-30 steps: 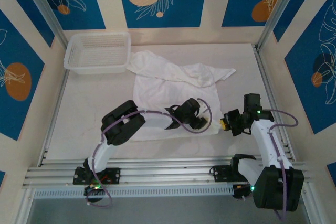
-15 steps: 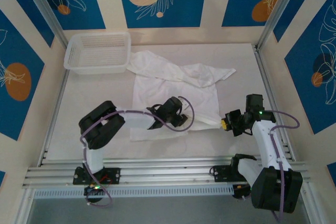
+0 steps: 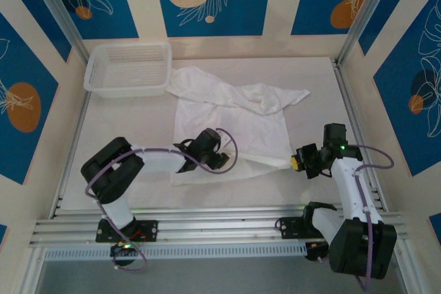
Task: Fold the inside-out t-shirt
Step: Turn the T-shirt inside out at the center of the table.
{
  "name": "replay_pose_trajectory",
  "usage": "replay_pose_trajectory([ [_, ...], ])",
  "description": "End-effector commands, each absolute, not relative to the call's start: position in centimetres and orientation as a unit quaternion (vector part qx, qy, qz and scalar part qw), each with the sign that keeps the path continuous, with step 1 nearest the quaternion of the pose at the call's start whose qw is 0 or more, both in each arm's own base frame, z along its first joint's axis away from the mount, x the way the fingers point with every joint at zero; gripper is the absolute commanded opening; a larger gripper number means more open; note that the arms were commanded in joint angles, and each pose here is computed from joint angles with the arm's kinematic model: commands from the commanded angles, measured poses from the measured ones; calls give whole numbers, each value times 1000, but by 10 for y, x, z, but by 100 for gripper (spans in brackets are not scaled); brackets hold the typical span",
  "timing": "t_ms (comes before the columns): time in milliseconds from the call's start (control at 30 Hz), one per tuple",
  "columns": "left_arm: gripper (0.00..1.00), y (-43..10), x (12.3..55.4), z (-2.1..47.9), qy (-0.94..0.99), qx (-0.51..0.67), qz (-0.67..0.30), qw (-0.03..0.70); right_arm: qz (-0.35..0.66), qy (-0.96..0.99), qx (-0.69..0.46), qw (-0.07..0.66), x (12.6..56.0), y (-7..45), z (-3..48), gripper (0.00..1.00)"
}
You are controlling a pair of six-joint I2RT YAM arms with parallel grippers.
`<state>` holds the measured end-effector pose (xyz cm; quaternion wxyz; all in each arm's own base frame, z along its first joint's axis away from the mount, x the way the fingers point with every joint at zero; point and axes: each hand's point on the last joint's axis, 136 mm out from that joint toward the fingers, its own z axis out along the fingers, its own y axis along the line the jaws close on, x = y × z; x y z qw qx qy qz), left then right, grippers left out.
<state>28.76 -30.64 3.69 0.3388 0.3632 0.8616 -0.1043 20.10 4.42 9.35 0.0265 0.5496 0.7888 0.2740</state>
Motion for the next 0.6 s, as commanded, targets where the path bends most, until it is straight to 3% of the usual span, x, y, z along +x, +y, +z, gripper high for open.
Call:
replay_pose_trajectory([
  [0, 62, -288, 290, 39, 871, 347, -88, 335, 277, 792, 543, 20, 201, 45, 100, 11],
  [33, 55, -285, 290, 39, 873, 343, -88, 335, 275, 794, 542, 21, 200, 44, 100, 11],
  [133, 3, -296, 286, 53, 866, 348, -134, 333, 276, 802, 529, 26, 201, 44, 99, 15],
  [200, 0, -306, 283, 71, 858, 350, -165, 338, 283, 815, 505, 33, 202, 46, 102, 33],
  [267, 0, -307, 284, 86, 856, 343, -179, 342, 292, 832, 470, 48, 205, 48, 111, 66],
  [300, 0, -306, 287, 90, 858, 339, -179, 342, 306, 841, 441, 63, 209, 52, 119, 77],
  [333, 0, -303, 289, 94, 861, 335, -179, 339, 320, 852, 405, 84, 213, 57, 131, 99],
  [467, 0, -304, 293, 97, 859, 341, -185, 335, 354, 867, 278, 213, 228, 75, 184, 99],
  [567, 0, -300, 298, 91, 866, 335, -170, 330, 368, 848, 272, 268, 237, 70, 211, 99],
])
